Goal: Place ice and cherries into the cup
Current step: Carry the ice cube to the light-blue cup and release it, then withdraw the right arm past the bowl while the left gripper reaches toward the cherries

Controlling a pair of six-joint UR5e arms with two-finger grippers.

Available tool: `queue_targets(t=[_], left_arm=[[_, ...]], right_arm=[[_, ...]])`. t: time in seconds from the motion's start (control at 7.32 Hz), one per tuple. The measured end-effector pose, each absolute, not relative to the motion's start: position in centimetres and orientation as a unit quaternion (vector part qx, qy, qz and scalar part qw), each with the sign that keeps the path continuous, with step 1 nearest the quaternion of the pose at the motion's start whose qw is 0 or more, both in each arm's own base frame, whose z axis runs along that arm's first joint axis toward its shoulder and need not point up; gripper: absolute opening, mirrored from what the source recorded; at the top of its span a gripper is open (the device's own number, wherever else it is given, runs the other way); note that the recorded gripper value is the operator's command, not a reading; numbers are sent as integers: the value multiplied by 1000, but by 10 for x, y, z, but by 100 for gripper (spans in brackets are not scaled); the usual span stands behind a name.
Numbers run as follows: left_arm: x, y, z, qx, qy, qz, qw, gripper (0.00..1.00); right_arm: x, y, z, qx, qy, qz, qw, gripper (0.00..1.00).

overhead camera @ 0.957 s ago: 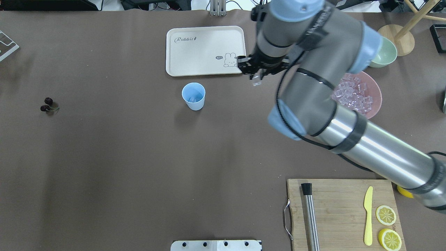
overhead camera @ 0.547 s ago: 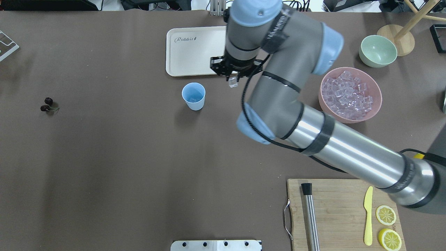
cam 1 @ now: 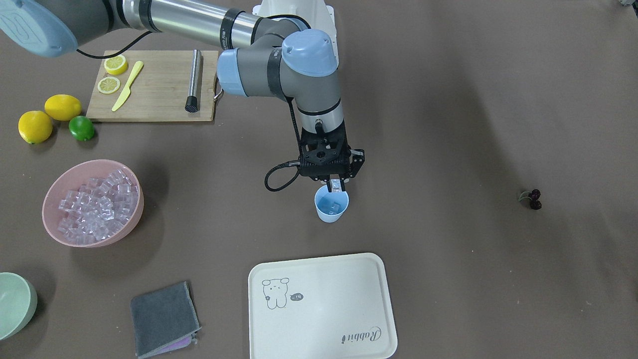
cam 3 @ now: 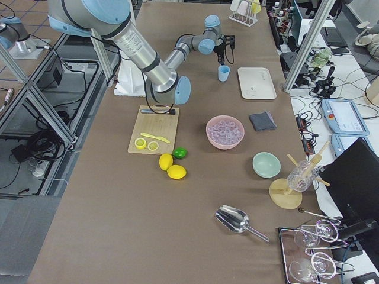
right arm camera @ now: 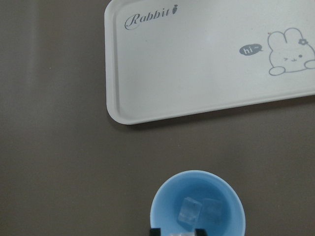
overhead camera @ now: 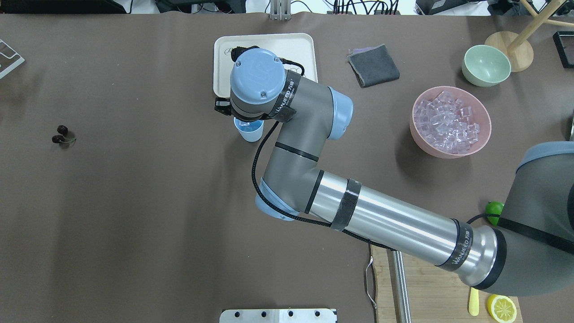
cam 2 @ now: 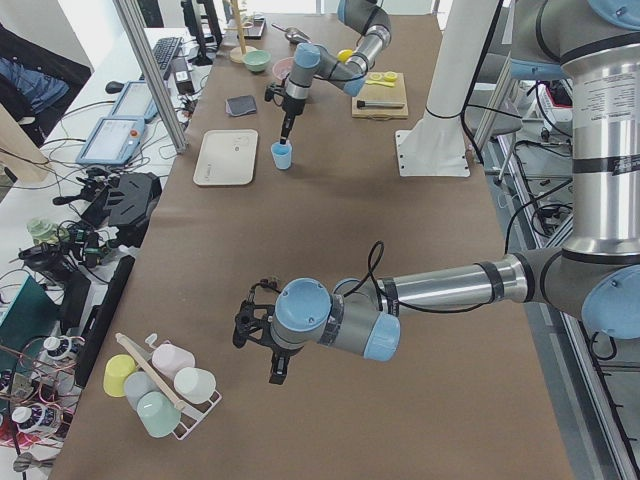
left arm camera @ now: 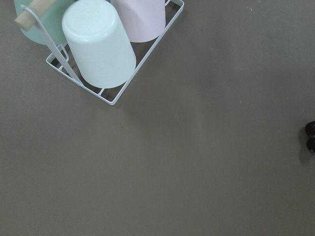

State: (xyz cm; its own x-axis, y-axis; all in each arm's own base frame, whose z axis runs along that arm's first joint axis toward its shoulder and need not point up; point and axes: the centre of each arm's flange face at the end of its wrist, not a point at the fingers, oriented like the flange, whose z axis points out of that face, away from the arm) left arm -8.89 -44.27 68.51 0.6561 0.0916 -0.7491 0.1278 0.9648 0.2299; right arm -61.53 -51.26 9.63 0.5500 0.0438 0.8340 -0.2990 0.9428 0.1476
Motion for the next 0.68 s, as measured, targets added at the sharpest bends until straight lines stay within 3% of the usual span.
queue_targets(t=[0.14, 0.27, 0.41, 0.68], left_arm=[[-89, -442, 686, 132, 415, -10, 900, 98], [-89, -442, 687, 131, 415, -10, 900, 98], [-89, -442, 687, 131, 415, -11, 900, 98], [-88, -444, 683, 131, 415, -14, 900, 98]], right_arm=[[-618, -513, 99, 146, -458, 102, 871, 37], [-619, -513, 104, 151, -454, 103, 872, 90], [-619, -513, 109, 153, -451, 103, 873, 99], [-617, -508, 111, 155, -454, 99, 872, 99]])
